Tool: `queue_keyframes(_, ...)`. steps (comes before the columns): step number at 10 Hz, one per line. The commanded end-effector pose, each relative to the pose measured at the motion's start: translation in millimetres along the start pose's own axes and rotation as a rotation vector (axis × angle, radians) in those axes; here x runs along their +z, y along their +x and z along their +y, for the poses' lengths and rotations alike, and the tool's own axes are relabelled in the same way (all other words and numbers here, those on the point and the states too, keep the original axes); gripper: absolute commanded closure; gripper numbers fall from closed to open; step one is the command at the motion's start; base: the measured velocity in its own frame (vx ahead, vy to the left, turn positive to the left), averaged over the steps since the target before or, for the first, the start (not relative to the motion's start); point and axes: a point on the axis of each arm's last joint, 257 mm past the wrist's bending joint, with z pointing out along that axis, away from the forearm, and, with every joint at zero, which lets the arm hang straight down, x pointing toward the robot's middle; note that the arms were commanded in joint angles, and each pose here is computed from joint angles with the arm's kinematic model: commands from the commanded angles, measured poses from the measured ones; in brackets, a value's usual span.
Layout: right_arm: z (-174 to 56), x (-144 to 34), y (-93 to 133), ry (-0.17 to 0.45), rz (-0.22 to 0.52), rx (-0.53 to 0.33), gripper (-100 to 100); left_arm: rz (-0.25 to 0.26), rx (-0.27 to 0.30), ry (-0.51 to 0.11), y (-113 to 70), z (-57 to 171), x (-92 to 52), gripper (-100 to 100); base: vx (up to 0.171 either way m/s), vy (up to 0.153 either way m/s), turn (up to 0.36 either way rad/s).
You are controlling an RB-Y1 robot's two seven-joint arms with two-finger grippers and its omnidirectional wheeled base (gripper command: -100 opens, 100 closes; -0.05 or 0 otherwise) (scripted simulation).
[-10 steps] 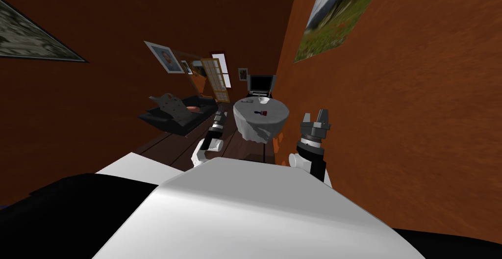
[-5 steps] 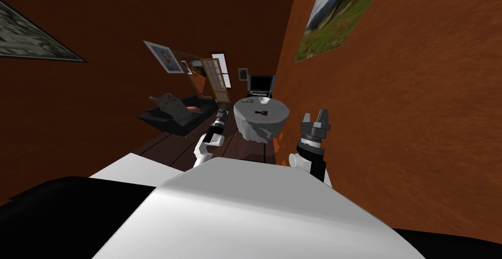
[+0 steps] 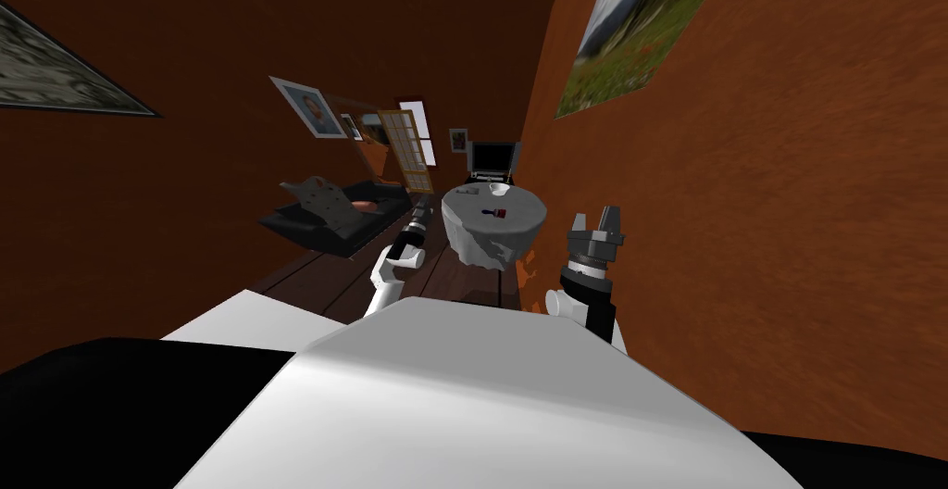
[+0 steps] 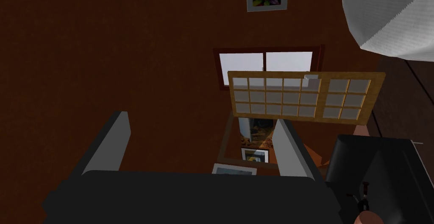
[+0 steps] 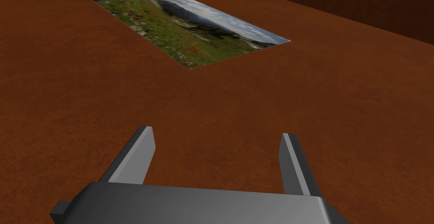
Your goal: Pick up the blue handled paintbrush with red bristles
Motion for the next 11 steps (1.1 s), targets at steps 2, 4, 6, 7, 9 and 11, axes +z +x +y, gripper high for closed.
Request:
queue_keyframes(2,0,0.0,0,0.000,0.000,0.000,0,0.004,-0.001,-0.041,0.7,9,7.7,-100,-0.002,0.010,-0.006)
queue_keyframes(4,0,0.0,0,0.000,0.000,0.000,0,0.009,-0.006,-0.086,1.2,16,21.7,-100,0.000,0.012,-0.015)
queue_keyframes(6,0,0.0,0,0.000,0.000,0.000,0,0.013,-0.013,-0.122,2.1,21,35.8,-100,-0.002,0.010,-0.014)
queue_keyframes(7,0,0.0,0,0.000,0.000,0.000,0,0.014,-0.013,-0.143,2.4,26,35.0,-100,0.000,0.000,0.000)
queue_keyframes(9,0,0.0,0,0.000,0.000,0.000,0,0.019,-0.023,-0.182,3.8,31,48.5,-100,0.003,0.006,-0.016)
queue_keyframes(11,0,0.0,0,0.000,0.000,0.000,0,0.021,-0.034,-0.228,4.6,41,58.5,-100,0.002,0.001,-0.012)
